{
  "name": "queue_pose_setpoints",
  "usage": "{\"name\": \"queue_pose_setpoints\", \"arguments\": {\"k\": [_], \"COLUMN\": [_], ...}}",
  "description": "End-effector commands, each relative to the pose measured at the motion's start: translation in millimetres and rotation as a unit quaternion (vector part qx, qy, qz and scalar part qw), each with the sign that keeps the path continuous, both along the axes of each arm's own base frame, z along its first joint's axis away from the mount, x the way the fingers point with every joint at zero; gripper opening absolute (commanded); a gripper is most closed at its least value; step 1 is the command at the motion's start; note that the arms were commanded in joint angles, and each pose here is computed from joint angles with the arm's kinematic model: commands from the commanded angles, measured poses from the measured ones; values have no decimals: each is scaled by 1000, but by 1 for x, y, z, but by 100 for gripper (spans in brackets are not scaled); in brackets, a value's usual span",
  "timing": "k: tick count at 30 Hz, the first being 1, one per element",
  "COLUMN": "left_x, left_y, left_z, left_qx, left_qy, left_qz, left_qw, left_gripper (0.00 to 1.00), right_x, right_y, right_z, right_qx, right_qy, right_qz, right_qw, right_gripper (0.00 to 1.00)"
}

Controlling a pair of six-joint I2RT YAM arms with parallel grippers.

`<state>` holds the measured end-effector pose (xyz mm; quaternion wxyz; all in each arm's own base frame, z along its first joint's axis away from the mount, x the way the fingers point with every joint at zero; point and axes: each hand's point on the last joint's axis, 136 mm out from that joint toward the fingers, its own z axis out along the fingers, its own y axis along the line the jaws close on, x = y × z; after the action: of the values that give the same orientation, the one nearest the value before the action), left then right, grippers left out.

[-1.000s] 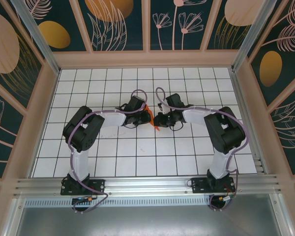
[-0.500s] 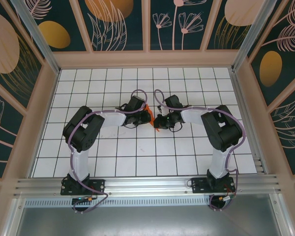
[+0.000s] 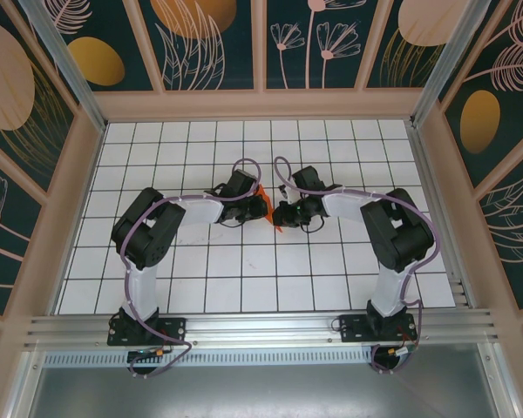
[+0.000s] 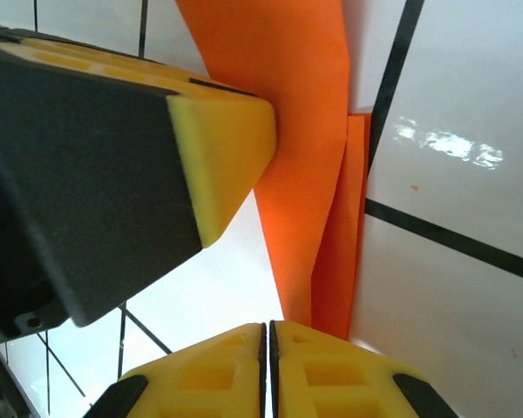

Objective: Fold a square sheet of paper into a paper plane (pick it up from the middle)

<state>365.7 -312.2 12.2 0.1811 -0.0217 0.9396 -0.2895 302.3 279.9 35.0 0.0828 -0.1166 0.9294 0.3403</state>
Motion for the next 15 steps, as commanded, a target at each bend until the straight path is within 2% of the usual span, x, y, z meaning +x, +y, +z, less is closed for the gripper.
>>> {"name": "queue_pose_setpoints", "arguments": {"k": [1,8,15], "left_x": [-21,-22,-22], "left_y": [48,48,48], "left_z": [-62,-63,-63], "left_qx": [108,109,110], "left_qy": [57,57,57], "left_qz": [26,26,26], "left_qw": [992,992,992], "left_gripper": [14,14,14], "right_x": [-11,-23,-20], "right_y": [3,0,-14], "right_z": [11,-1,-16], "right_qx": [12,6,-30], "right_qy": [4,23,24], "right_qz": [17,22,0], "right_qw": [1000,999,999], "right_gripper": [13,13,13]}}
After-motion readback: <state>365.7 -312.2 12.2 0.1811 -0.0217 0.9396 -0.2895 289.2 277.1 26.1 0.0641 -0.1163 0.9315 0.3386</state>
